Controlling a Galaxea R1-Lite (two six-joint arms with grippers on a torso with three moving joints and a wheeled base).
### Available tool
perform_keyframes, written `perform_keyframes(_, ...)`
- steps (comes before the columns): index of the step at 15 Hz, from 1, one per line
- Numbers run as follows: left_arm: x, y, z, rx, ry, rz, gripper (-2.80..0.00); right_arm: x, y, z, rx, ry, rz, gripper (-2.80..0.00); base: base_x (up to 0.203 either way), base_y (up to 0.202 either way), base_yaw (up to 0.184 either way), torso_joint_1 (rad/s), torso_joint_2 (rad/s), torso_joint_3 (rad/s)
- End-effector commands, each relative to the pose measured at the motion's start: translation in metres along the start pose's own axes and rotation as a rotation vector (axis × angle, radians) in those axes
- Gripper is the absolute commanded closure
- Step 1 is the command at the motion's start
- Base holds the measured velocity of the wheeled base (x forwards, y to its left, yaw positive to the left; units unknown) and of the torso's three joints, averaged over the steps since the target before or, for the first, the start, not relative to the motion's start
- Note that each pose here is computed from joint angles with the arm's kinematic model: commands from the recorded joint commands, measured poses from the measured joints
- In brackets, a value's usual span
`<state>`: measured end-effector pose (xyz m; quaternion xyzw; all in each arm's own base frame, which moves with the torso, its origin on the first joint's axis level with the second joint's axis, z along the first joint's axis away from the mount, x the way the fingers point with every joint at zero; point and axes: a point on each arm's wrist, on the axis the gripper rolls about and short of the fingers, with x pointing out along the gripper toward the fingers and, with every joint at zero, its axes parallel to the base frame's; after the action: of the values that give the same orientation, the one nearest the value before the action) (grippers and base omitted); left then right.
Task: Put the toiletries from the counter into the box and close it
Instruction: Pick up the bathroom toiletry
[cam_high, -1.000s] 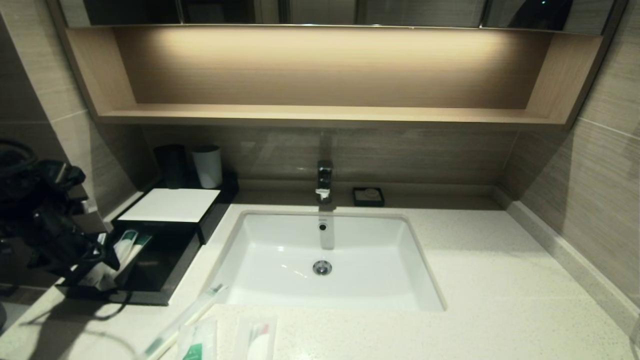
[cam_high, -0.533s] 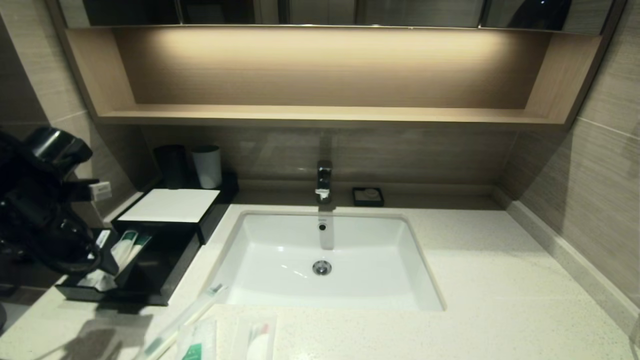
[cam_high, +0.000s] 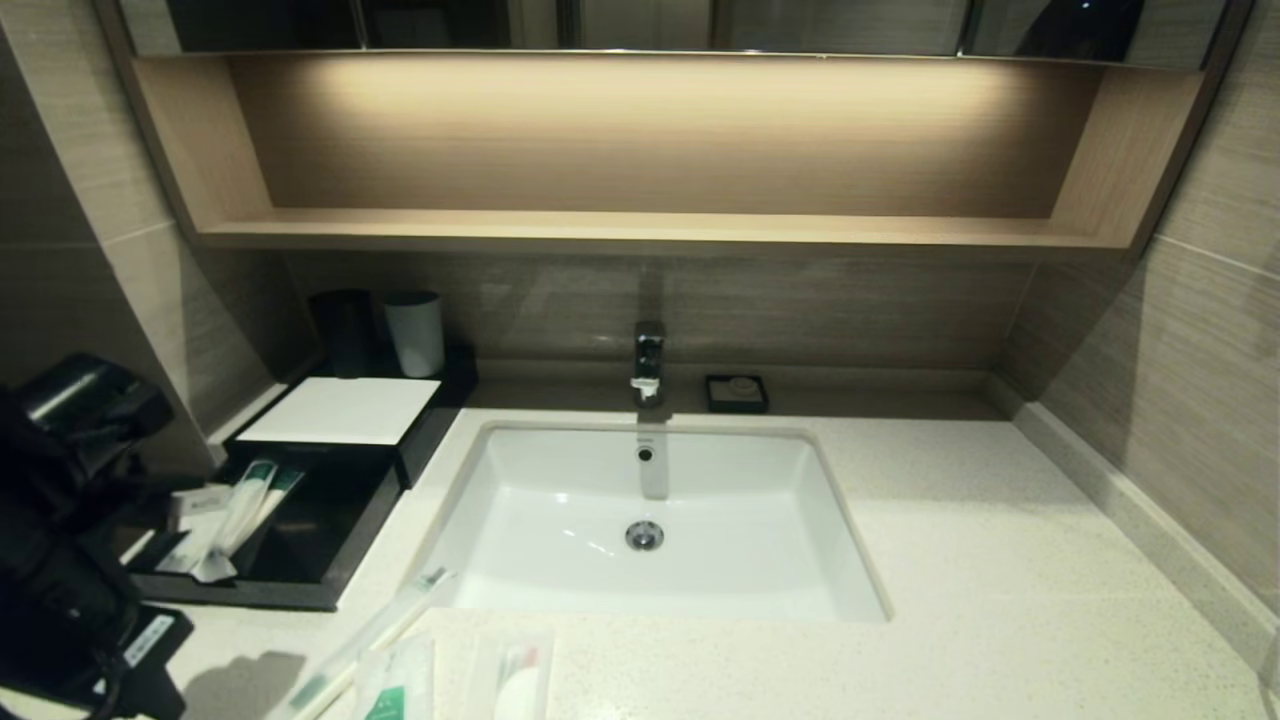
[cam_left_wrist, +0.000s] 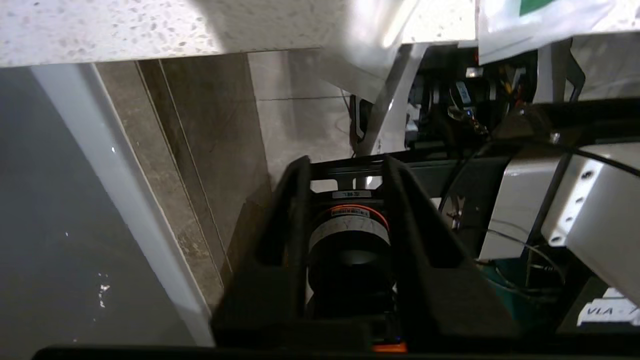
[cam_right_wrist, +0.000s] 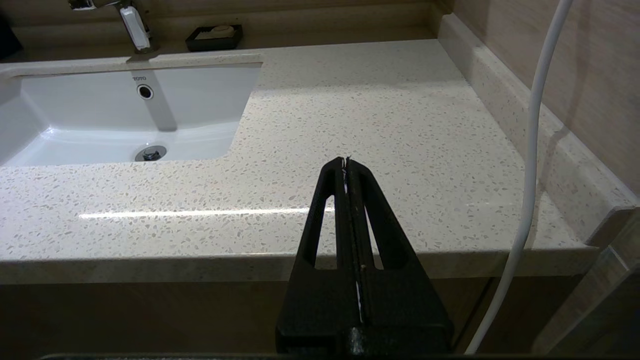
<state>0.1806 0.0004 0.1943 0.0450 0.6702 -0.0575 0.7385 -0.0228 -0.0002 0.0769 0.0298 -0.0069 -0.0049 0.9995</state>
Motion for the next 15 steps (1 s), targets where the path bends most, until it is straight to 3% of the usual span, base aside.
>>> perform_keyframes(1,0.013,0.002,0.007,0.039,0.034,-0.045,-2.80,0.000,0.000,0.000,0.000,0.000,0.000,0.00,0.000,0.000,0.000,0.000,0.00,0.000)
perform_keyframes(3,0.020,0.002,0.010,0.139,0.000,-0.113,-2.80,0.000,0.000,0.000,0.000,0.001,-0.001,0.00,0.000,0.000,0.000,0.000,0.00,0.000)
perform_keyframes(5,0.029,0.002,0.009,0.206,0.023,-0.135,-2.80,0.000,0.000,0.000,0.000,0.000,0.000,0.00,0.000,0.000,0.000,0.000,0.00,0.000)
perform_keyframes(10,0.051,0.021,0.007,0.261,0.075,-0.172,-2.80,0.000,0.000,0.000,0.000,-0.001,0.000,0.00,0.000,0.000,0.000,0.000,0.00,0.000)
perform_keyframes(15,0.073,0.030,0.016,0.344,-0.004,-0.181,-2.80,0.000,0.000,0.000,0.000,0.001,0.001,0.00,0.000,0.000,0.000,0.000,0.00,0.000)
